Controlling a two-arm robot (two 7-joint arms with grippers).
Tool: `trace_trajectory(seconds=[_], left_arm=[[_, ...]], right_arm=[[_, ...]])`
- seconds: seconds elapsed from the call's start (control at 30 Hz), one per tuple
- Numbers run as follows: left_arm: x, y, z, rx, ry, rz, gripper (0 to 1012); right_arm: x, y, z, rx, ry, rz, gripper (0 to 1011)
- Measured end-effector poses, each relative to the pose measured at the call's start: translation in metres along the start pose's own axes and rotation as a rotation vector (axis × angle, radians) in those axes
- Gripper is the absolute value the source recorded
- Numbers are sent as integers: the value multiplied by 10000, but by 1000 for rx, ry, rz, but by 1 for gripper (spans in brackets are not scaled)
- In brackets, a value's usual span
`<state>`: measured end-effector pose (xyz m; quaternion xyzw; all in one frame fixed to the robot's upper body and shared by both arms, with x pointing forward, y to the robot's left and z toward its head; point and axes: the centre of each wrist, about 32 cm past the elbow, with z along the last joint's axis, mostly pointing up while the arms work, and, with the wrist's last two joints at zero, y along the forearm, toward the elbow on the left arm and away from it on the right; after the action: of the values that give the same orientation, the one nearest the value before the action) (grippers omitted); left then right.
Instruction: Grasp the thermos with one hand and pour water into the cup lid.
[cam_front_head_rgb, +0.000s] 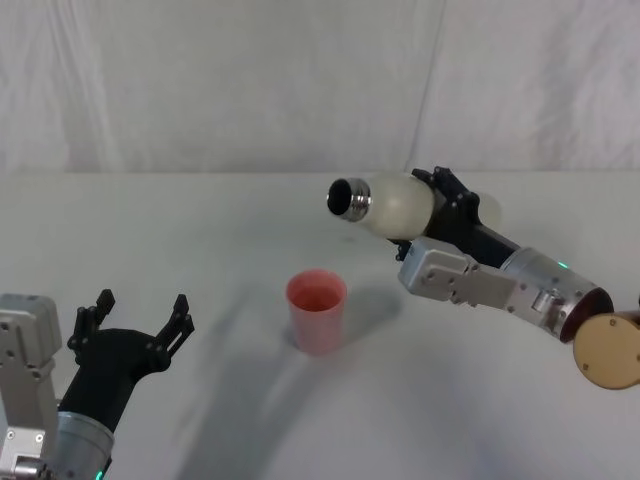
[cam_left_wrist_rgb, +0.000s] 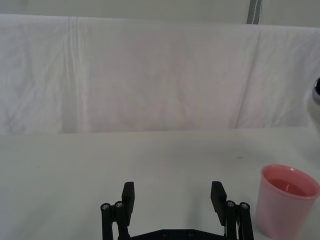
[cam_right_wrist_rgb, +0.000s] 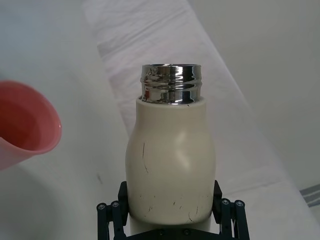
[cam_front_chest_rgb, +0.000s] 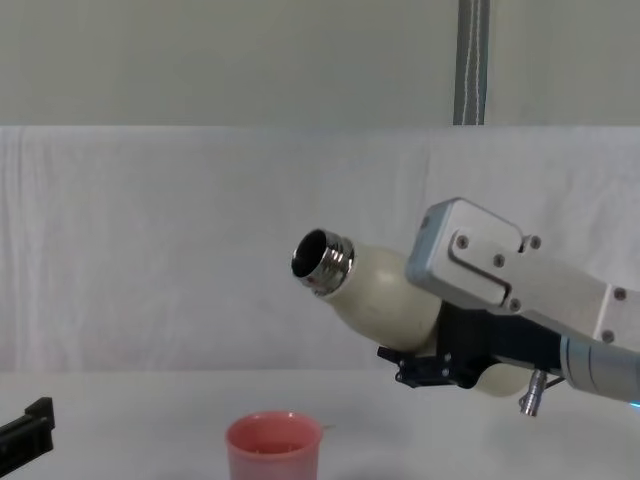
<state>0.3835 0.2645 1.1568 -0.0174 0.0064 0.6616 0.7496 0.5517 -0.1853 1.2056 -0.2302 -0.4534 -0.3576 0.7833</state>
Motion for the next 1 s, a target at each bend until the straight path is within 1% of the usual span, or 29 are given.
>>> trace_trajectory(seconds=[0.17,0.4,0.7,0.83,1.0], left_arm=[[0,0,0,0,0,0,1001],[0,0,0,0,0,0,1001],[0,0,0,0,0,0,1001],[0,0,0,0,0,0,1001],[0,0,0,0,0,0,1001]], right_arm=[[5,56,3,-5,-41,20,958],[-35,127,3,-21,-117,30,958],[-82,176,-1,-38,-181,38,958],[-93,210,24,-47,-227,52,958],[-103,230,32,-51,-246,55,958]])
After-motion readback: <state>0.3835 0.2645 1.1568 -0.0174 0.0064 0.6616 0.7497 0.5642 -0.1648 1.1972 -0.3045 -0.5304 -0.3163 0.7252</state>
